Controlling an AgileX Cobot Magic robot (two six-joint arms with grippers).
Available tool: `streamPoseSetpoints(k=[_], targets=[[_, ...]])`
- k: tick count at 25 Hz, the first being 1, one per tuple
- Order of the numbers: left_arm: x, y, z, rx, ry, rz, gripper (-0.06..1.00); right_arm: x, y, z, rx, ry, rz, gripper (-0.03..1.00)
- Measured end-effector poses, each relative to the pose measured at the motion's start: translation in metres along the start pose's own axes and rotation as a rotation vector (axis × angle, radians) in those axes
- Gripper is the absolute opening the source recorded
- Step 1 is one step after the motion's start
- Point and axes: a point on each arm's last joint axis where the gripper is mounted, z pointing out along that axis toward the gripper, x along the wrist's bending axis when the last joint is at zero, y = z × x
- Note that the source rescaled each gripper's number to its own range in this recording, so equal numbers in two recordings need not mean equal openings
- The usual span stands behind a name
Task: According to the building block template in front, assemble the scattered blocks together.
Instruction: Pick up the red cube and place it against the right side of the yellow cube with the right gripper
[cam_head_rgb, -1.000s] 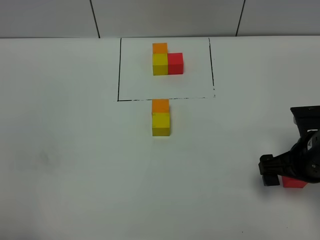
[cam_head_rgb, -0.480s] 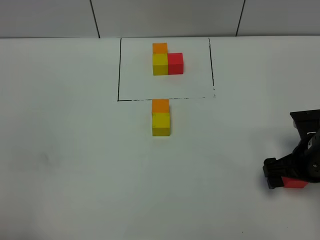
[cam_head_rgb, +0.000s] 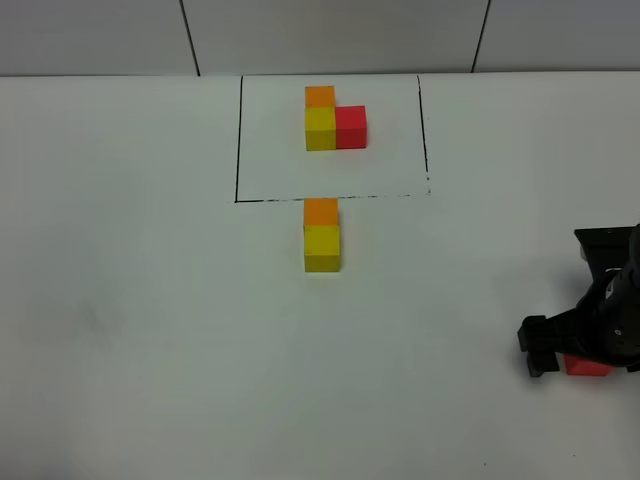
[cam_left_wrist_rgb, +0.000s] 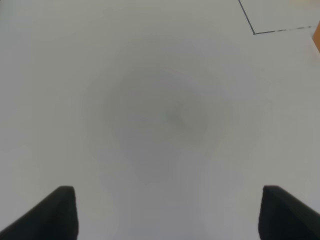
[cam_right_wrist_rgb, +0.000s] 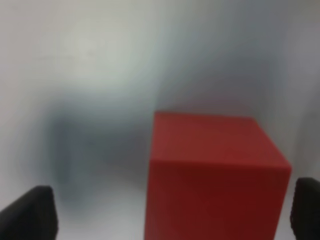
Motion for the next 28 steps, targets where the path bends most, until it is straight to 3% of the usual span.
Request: streamPoseSetpoints(k=[13, 17, 23, 25, 28], targets=[[0.0, 0.0, 0.0, 0.0, 0.0, 0.0, 0.71, -0.005, 0.001, 0.001, 0.003, 0.014, 0.033, 0.36], [0.0, 0.0, 0.0, 0.0, 0.0, 0.0, 0.71, -0.005, 0.001, 0.001, 0.003, 0.014, 0.027, 0.0], [0.0, 0.0, 0.0, 0.0, 0.0, 0.0, 0.71, -0.005, 0.011, -0.005, -0.014, -0.002, -0.011, 0.01], [0.0, 0.0, 0.0, 0.0, 0.0, 0.0, 0.71, -0.001, 0.02, -0.013, -0.029, -0.025, -0.113, 0.01], [0.0, 0.0, 0.0, 0.0, 0.0, 0.0, 0.71, 0.016, 0.035, -0.027, -0.049, -0.068, -0.44, 0.01]])
